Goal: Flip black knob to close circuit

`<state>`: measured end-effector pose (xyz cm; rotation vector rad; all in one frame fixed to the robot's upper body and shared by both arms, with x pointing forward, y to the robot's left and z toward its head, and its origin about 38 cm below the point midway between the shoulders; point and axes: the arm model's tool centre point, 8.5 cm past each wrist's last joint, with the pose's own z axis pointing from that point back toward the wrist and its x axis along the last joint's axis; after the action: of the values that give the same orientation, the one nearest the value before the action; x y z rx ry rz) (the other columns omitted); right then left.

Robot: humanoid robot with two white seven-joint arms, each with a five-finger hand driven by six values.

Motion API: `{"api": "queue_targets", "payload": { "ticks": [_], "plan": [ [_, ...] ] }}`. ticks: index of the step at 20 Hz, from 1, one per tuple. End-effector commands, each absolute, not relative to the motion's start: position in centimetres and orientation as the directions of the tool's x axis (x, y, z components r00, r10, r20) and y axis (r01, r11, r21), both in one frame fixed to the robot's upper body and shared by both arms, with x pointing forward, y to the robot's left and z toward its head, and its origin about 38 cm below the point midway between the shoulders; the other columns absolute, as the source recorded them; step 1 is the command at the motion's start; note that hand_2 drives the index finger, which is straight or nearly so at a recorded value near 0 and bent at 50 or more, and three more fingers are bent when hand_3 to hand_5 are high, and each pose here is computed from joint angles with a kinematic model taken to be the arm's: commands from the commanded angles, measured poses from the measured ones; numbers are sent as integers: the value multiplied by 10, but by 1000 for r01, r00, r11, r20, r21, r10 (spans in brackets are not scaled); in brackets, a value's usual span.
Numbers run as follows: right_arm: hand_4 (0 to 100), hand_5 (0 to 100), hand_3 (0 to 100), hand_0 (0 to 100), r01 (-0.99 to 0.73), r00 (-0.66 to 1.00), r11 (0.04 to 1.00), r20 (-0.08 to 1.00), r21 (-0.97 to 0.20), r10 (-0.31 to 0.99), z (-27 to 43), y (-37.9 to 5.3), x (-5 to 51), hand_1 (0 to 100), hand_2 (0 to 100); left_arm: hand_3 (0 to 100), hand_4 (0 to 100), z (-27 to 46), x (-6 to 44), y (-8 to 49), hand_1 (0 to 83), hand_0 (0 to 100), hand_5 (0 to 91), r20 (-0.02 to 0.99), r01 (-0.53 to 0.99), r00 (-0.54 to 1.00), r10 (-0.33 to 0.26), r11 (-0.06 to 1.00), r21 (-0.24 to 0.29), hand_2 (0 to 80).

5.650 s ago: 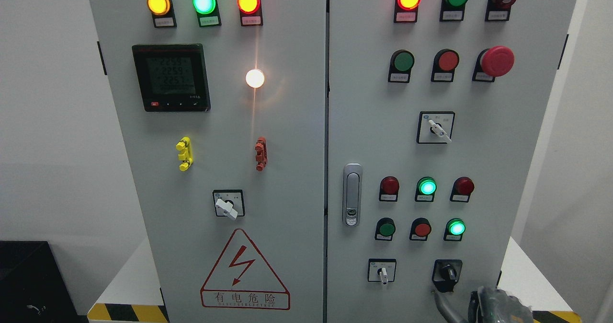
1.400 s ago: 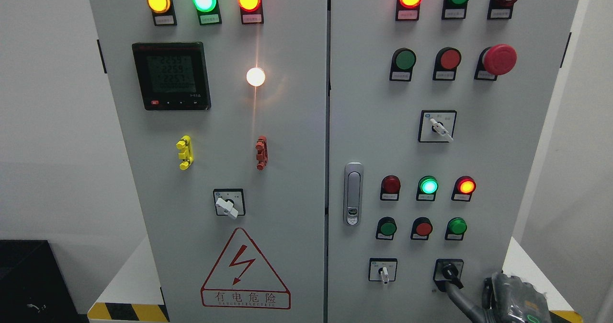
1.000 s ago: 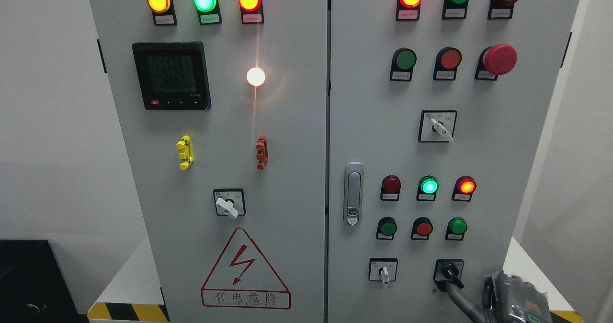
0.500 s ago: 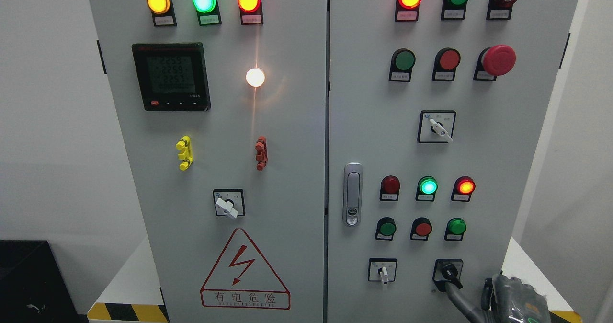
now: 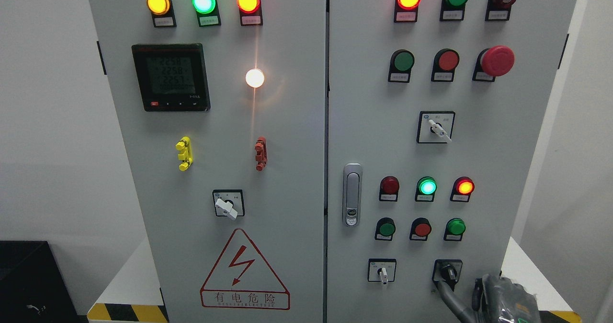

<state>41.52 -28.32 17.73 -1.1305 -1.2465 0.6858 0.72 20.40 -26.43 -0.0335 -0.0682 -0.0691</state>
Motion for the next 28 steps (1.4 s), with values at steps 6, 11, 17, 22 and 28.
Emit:
{"api": "queue_targets", "payload": {
  "ticks": [6, 11, 17, 22, 28],
  "plan": [
    [873, 967, 980, 0, 211, 183, 331, 370, -920, 911, 186, -276, 394, 51, 812, 0, 0, -265, 1, 203, 556, 120, 0, 72, 68, 995, -65, 997, -34, 0],
    [849, 926, 967, 0, 226, 169, 362, 403, -904, 899, 188, -276, 377, 60, 749, 0, 0, -265, 1, 203, 556, 120, 0, 72, 68, 995, -65, 997, -34, 0],
    [776, 767, 842, 0, 261, 47, 640, 671, -723, 740, 184, -265, 352, 76, 528, 0, 0, -265, 1, 203, 556, 120, 0, 72, 68, 995, -65, 997, -34, 0],
    [623, 541, 675, 0, 239, -127, 874, 878, -424, 461, 165, -255, 330, 74, 388, 0, 0, -265, 1, 203, 556, 120, 0, 72, 68, 995, -65, 997, -34, 0],
    [414, 352, 436, 0, 173, -188, 974, 966, -146, 179, 140, -246, 303, 31, 257, 0, 0, -265, 1, 202, 556, 120, 0, 72, 68, 995, -65, 997, -35, 0]
  ]
}}
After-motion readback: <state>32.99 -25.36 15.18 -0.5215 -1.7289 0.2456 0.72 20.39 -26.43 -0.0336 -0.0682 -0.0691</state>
